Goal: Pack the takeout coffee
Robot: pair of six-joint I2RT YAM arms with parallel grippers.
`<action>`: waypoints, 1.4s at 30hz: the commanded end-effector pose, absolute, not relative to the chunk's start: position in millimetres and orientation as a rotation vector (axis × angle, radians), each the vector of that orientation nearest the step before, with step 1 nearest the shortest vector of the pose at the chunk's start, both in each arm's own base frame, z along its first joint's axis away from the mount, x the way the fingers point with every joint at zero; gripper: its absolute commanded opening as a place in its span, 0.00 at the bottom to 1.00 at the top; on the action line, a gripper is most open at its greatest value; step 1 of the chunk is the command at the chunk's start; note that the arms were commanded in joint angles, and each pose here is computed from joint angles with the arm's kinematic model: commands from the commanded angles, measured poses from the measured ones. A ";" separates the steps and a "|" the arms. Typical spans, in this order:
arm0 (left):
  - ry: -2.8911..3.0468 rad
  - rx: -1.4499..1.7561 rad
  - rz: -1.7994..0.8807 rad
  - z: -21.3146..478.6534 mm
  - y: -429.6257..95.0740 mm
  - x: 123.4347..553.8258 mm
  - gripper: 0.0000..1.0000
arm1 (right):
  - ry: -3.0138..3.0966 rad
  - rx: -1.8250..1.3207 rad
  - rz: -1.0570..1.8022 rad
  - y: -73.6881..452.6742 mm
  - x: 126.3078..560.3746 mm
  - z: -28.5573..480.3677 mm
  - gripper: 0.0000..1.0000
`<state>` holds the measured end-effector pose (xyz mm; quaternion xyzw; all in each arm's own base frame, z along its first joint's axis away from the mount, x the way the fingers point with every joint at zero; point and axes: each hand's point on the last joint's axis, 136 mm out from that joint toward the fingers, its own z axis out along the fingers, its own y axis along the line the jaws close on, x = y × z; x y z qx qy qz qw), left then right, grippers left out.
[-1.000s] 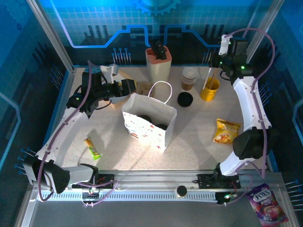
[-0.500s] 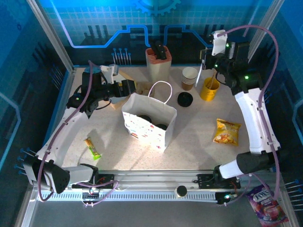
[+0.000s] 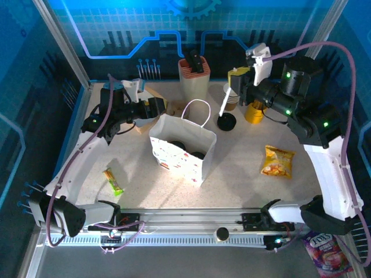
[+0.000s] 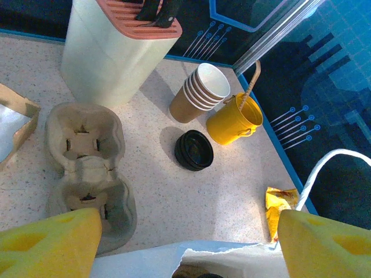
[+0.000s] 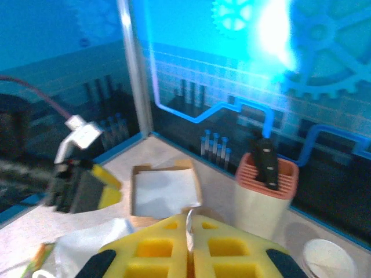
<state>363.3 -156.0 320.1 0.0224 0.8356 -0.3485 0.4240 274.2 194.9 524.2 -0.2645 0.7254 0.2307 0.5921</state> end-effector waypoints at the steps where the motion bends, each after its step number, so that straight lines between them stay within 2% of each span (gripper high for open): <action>1: 2.069 0.060 -0.824 326.0 -146.4 360.0 0.80 | 1.719 -0.769 0.665 224.2 251.9 509.9 0.10; 7: 2.063 0.053 -0.814 327.1 -143.7 360.3 0.80 | 1.790 -0.992 0.764 273.7 234.4 474.4 0.10; 13: 2.063 0.049 -0.802 326.3 -141.2 361.0 0.80 | 1.952 -1.189 0.731 309.5 234.9 414.1 0.10; 21: 2.059 0.042 -0.796 326.9 -138.6 361.3 0.80 | 2.150 -1.362 0.599 329.7 242.5 340.6 0.10; 28: 2.056 0.032 -0.771 326.2 -134.5 362.5 0.80 | 2.254 -1.441 0.543 343.9 256.7 289.5 0.17; 33: 2.061 0.028 -0.754 324.2 -132.8 363.6 0.80 | 2.226 -1.446 0.595 353.1 257.4 292.2 0.27; 42: 2.094 -0.020 -0.704 310.0 -125.4 373.0 0.80 | 2.057 -1.332 0.694 337.8 253.6 341.8 0.33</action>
